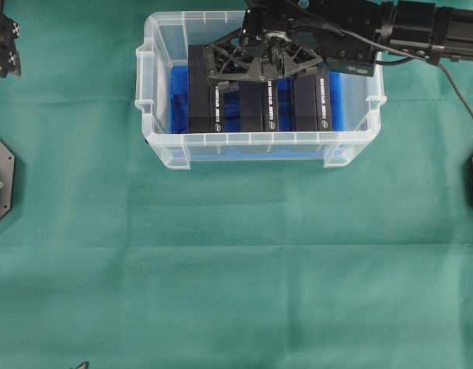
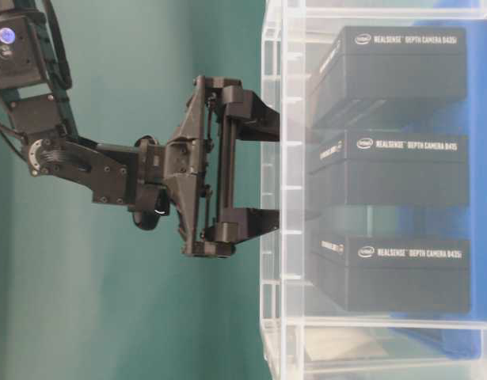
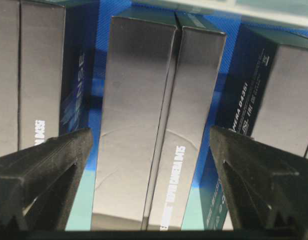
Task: Take out the box from the case.
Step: 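Lower the open right gripper around the middle black box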
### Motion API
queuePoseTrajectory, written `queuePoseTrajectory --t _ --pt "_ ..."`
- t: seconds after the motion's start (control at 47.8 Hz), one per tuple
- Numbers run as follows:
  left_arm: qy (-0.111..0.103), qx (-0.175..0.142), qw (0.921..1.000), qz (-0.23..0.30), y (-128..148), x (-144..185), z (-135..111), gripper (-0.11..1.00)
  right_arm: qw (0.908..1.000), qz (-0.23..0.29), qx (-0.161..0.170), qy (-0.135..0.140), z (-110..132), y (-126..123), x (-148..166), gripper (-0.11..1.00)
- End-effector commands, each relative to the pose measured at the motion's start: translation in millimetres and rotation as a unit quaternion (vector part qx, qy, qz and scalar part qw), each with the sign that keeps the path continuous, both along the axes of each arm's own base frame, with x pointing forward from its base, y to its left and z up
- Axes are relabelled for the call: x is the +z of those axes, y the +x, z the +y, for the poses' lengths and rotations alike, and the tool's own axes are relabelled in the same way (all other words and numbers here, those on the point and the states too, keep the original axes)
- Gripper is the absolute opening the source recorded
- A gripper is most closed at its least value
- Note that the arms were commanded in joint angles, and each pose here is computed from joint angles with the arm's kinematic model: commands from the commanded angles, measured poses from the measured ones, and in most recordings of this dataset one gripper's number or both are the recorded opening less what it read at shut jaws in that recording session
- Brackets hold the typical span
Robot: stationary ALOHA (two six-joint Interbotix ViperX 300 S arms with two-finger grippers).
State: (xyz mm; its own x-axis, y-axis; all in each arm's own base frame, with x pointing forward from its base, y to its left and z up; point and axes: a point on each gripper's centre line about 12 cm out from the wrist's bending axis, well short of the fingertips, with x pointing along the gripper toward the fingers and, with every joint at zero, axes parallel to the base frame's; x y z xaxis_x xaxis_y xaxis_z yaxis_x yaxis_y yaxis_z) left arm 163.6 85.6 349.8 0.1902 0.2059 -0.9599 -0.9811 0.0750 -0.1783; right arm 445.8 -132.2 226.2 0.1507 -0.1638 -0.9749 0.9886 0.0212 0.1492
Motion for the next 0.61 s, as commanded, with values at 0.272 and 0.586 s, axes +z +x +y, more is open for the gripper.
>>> queuePoseTrajectory --t 0.272,0.586 --pt "0.004 0.000 0.9999 -0.010 0.2 6.1 0.2 0.86 0.9998 -0.017 0.000 0.010 0.7 4.5 -9.2 0.95" --pt "0.004 0.000 0.9999 -0.010 0.2 6.1 0.2 0.86 0.9997 -0.012 -0.003 0.020 1.6 5.7 -21.9 0.95"
